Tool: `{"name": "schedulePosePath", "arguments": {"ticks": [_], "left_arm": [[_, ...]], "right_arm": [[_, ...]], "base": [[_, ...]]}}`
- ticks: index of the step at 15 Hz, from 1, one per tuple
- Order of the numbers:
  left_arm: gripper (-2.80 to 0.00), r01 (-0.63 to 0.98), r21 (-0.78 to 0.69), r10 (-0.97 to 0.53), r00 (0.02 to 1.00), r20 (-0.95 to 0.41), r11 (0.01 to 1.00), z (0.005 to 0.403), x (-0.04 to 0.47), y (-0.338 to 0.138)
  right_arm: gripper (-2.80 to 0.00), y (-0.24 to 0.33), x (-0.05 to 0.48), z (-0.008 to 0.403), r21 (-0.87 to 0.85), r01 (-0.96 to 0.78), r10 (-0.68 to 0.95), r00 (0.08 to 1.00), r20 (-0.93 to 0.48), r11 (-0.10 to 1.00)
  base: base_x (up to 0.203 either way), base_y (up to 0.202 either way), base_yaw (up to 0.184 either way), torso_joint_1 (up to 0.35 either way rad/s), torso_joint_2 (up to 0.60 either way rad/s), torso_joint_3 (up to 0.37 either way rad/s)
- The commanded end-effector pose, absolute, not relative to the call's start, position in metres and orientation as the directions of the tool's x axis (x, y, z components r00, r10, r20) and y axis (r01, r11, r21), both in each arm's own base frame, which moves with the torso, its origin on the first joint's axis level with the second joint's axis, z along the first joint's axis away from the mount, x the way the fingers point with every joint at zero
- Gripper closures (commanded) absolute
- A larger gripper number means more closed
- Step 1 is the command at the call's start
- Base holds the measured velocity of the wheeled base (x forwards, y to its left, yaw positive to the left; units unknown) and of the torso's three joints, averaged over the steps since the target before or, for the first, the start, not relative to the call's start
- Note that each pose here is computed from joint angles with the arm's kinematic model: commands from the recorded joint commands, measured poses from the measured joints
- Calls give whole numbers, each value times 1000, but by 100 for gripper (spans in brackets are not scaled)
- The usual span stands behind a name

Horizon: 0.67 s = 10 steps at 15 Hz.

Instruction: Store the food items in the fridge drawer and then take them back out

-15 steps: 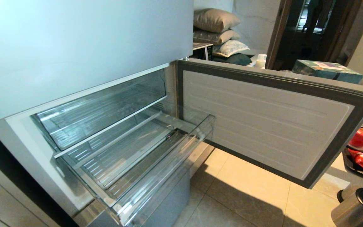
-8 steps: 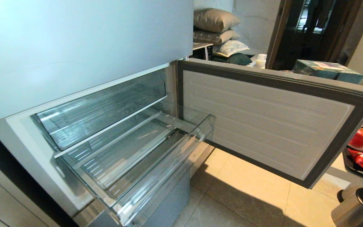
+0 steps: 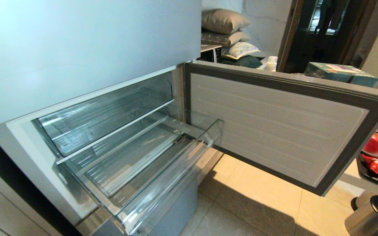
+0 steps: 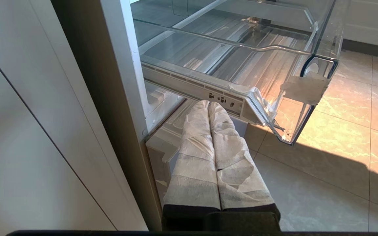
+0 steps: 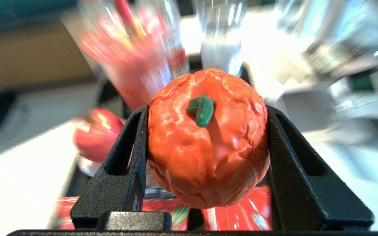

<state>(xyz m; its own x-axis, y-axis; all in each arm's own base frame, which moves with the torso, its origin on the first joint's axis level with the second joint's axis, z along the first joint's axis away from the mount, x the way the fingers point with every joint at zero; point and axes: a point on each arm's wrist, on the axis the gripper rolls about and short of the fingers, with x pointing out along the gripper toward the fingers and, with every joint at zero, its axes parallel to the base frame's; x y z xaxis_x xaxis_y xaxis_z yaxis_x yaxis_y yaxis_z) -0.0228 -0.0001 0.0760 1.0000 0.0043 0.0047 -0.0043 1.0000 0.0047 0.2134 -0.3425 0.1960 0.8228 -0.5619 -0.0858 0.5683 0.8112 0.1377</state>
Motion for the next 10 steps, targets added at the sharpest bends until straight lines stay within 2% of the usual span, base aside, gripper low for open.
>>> {"name": "schedulePosePath", "arguments": {"ticks": [1,3,5,7,10], "left_arm": [[0,-5,5,5,1000,3,1000,76,-23,0],[0,-5,5,5,1000,3,1000,76,-23,0],[0,-5,5,5,1000,3,1000,76,-23,0],[0,-5,5,5,1000,2,1000,76,-23,0],[0,-5,5,5,1000,2,1000,76,-23,0]], "right_arm": [[0,-275,169,275,61,579,-582,808,89,813],[0,-224,139,297,33,584,-582,799,153,811],[0,-170,117,299,14,560,-552,812,190,829],[0,-112,101,289,-1,474,-462,858,225,881],[0,-33,68,261,-27,246,-229,933,277,969]], "base": [[0,0,0,0,0,0],[0,0,0,0,0,0],[0,0,0,0,0,0],[0,0,0,0,0,0],[0,0,0,0,0,0]]}}
